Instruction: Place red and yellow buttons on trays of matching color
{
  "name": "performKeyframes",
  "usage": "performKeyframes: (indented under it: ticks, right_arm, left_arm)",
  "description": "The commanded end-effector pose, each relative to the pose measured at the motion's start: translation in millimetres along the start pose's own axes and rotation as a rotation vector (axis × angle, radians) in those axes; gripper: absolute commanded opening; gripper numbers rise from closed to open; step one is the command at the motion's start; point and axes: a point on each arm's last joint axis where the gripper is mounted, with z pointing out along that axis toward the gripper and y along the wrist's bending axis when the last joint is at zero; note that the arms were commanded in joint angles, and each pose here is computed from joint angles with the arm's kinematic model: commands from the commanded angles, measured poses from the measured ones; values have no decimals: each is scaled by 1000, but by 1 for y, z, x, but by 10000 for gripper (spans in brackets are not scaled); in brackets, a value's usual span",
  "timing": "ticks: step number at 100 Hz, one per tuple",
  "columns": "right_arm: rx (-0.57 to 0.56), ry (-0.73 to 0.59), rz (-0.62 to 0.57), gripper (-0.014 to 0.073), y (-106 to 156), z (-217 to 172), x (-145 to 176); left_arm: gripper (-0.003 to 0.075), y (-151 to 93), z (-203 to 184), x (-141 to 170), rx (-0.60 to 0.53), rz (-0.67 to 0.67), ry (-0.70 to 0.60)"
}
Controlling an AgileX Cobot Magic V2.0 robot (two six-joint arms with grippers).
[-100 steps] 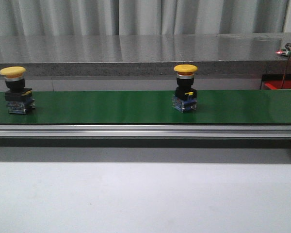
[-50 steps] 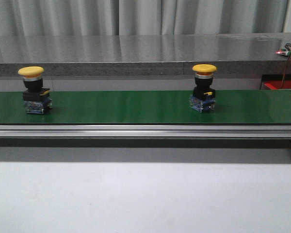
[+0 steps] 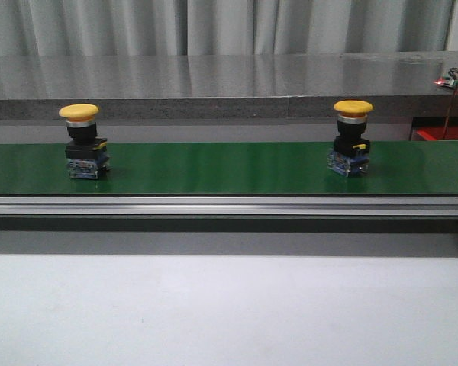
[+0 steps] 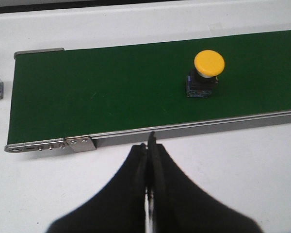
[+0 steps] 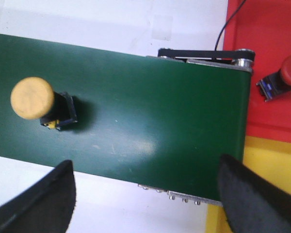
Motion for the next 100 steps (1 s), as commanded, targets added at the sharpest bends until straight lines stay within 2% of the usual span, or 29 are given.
performKeyframes:
  ticks: [1, 11, 47, 100]
  right_arm:
    - [-19, -80, -37, 621, 8, -11, -18]
    - [-50, -23, -106, 619, 19, -2, -25]
    - [-110, 92, -169, 619, 46, 34, -37]
    - [-90, 169, -146, 617, 39, 94, -38]
  left_arm:
    - [-20, -4, -9, -10, 12, -11, -92]
    - [-20, -4, -9, -10, 12, -11, -92]
    - [-20, -4, -9, -10, 12, -11, -92]
    - [-20, -4, -9, -10, 12, -11, -94]
